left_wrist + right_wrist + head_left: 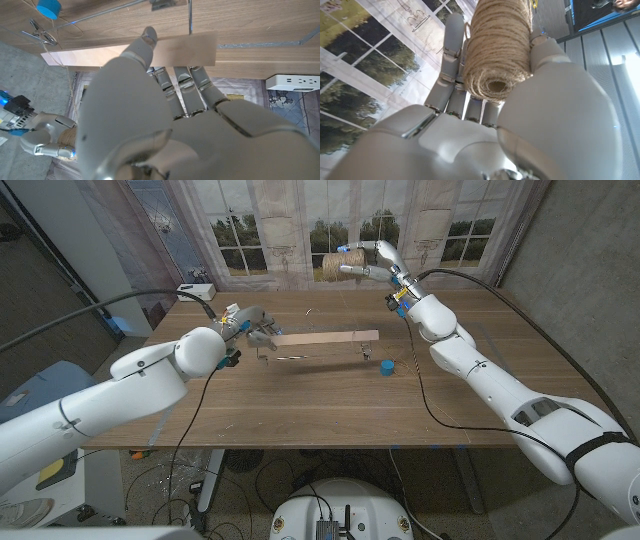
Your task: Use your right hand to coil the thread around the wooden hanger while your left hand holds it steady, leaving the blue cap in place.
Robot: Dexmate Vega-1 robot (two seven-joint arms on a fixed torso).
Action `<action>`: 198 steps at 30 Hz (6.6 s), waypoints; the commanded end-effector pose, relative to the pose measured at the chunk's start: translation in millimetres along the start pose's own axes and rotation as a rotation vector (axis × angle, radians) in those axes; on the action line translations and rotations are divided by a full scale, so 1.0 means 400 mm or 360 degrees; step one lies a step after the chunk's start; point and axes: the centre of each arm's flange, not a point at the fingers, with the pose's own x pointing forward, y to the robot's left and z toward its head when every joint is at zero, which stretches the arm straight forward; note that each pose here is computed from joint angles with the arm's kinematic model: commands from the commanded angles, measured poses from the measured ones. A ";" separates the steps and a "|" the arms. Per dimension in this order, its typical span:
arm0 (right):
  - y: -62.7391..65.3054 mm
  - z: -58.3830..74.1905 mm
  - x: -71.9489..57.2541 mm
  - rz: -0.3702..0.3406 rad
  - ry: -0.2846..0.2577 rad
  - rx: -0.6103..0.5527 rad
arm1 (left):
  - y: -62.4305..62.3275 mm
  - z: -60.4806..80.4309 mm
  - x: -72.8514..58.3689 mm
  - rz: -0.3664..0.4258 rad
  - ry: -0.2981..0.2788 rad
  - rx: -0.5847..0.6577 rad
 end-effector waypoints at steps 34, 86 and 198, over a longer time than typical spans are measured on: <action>0.087 0.070 -0.210 -0.0035 -0.0053 0.0060 | -0.001 0.044 0.054 0.0809 -0.0033 -0.0229; 0.020 -0.279 -0.338 -0.0368 0.0745 0.0198 | 0.054 0.095 0.028 0.0698 -0.0175 -0.0196; 0.005 -0.071 -0.093 -0.0301 0.0072 -0.0354 | -0.021 -0.024 0.066 -0.0035 0.0210 -0.0059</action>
